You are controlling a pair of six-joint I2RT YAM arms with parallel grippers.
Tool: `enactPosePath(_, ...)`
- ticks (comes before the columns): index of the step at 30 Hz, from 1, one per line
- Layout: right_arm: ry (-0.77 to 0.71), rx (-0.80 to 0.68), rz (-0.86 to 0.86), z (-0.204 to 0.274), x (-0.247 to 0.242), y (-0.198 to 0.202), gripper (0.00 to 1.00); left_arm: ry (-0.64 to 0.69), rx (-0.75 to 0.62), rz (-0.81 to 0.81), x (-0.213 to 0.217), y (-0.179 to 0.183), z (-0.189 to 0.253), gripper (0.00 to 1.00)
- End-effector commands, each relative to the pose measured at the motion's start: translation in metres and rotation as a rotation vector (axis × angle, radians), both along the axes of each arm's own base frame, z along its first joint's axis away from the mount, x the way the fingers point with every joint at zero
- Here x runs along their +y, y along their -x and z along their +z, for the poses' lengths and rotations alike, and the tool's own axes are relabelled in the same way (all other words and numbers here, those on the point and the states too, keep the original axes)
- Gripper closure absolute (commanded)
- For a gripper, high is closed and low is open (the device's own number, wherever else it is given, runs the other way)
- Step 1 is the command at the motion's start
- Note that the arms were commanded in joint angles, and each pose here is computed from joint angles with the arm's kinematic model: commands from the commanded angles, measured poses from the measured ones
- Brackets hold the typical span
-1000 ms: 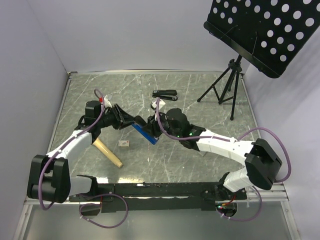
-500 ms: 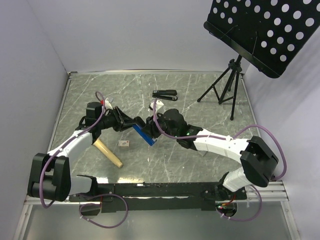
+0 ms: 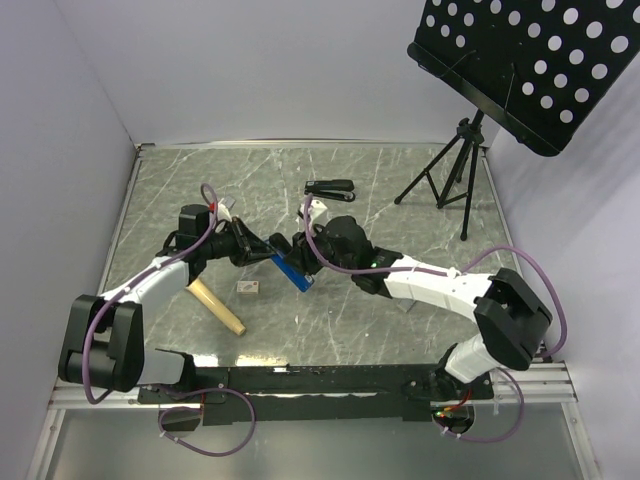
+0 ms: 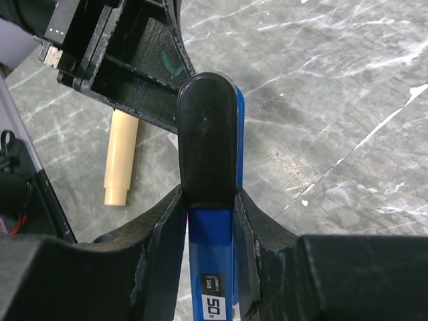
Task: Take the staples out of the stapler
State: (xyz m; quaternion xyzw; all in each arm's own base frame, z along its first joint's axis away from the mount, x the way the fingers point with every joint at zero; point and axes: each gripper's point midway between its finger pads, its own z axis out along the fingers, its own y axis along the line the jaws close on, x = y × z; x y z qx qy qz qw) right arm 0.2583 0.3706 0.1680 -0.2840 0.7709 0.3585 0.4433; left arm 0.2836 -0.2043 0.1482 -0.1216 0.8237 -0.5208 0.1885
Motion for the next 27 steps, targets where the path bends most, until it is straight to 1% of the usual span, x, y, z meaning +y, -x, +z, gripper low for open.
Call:
enactPosePath(1, -0.122, -0.080, 0.152, 0.056, 0.031, 0.010, 0.94, 0.005, -0.061, -0.013, -0.004, -0.010, 0.016, 0.99)
enactPosePath(2, -0.126, -0.077, 0.141, 0.061, 0.032, 0.007, 0.77, 0.002, -0.068, -0.014, -0.004, -0.010, 0.017, 0.99)
enactPosePath(3, -0.117, -0.059, 0.105, 0.060, 0.028, 0.002, 0.66, -0.002, -0.064, -0.016, -0.004, -0.011, 0.016, 0.99)
enactPosePath(4, -0.140, -0.036, 0.098, 0.067, 0.028, 0.001, 0.49, -0.006, -0.063, -0.020, -0.004, -0.010, 0.015, 0.99)
enactPosePath(6, -0.142, 0.009, 0.115, 0.070, 0.024, 0.000, 0.37, -0.014, -0.068, -0.037, -0.004, -0.009, 0.013, 0.99)
enactPosePath(7, -0.153, 0.009, 0.115, 0.081, 0.024, -0.002, 0.32, -0.018, -0.073, -0.040, -0.004, -0.009, 0.013, 0.99)
enactPosePath(10, -0.109, 0.004, 0.120, 0.083, 0.023, -0.006, 0.27, -0.038, -0.089, -0.047, -0.004, -0.008, 0.012, 0.99)
enactPosePath(16, -0.028, 0.040, 0.122, 0.073, 0.030, -0.017, 0.27, -0.030, -0.127, -0.074, -0.009, -0.004, 0.022, 0.99)
enactPosePath(18, -0.027, 0.044, 0.125, 0.073, 0.032, -0.019, 0.28, -0.033, -0.134, -0.078, -0.009, -0.003, 0.024, 0.99)
enactPosePath(20, -0.023, 0.047, 0.125, 0.068, 0.035, -0.021, 0.34, -0.017, -0.130, -0.087, -0.011, -0.001, 0.025, 0.99)
enactPosePath(22, -0.013, 0.053, 0.120, 0.063, 0.036, -0.023, 0.36, -0.002, -0.129, -0.087, -0.012, 0.000, 0.028, 0.99)
enactPosePath(27, 0.024, 0.074, 0.110, 0.050, 0.036, -0.026, 0.34, 0.000, -0.138, -0.096, -0.012, 0.002, 0.033, 0.99)
